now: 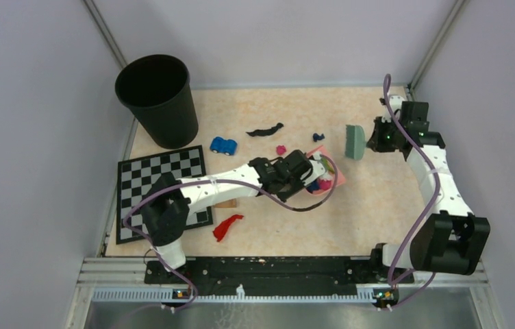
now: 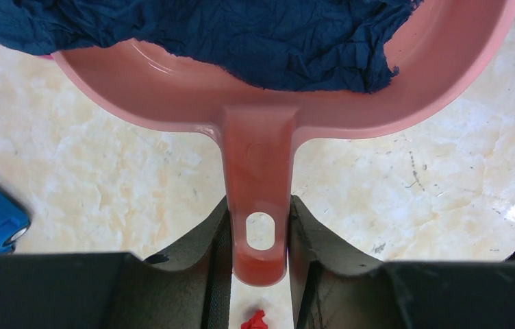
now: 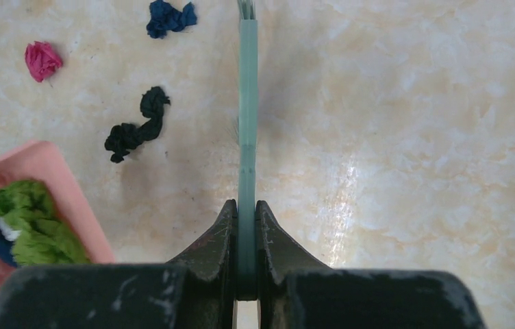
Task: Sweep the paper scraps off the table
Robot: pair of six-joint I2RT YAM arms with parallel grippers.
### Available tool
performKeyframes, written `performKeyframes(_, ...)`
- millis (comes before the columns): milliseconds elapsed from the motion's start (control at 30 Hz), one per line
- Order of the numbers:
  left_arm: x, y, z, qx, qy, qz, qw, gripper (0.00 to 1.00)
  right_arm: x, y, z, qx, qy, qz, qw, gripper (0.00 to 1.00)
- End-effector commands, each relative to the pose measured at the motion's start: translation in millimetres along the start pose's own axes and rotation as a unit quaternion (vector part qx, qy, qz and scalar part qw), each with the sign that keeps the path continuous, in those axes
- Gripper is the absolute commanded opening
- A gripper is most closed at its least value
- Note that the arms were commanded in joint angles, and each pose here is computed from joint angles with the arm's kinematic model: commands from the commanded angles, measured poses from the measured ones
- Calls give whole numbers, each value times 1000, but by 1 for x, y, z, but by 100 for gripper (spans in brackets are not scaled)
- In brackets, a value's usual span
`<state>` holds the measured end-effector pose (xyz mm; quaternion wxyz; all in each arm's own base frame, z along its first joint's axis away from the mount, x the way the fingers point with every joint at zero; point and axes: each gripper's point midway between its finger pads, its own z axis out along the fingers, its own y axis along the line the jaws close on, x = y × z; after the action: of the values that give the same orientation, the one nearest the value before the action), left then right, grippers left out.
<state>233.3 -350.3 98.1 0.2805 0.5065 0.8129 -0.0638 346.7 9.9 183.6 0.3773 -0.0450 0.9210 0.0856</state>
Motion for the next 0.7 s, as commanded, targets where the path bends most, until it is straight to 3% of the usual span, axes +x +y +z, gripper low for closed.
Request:
performKeyframes(0, -7, 25, -26, -13, -32, -46, 998, 0, -27, -13, 3, 5, -85, 21, 996, 0)
performKeyframes(133, -5, 57, -33, -26, -41, -90, 995, 0, -17, -21, 17, -13, -97, 58, 993, 0)
performKeyframes(467, -12, 138, -51, -98, -80, -176, 976, 0, -4, -28, 20, 0, -103, 51, 993, 0)
performKeyframes(667, -37, 171, -62, -109, -125, -208, 964, 0, 3, -25, 23, -11, -95, 42, 995, 0)
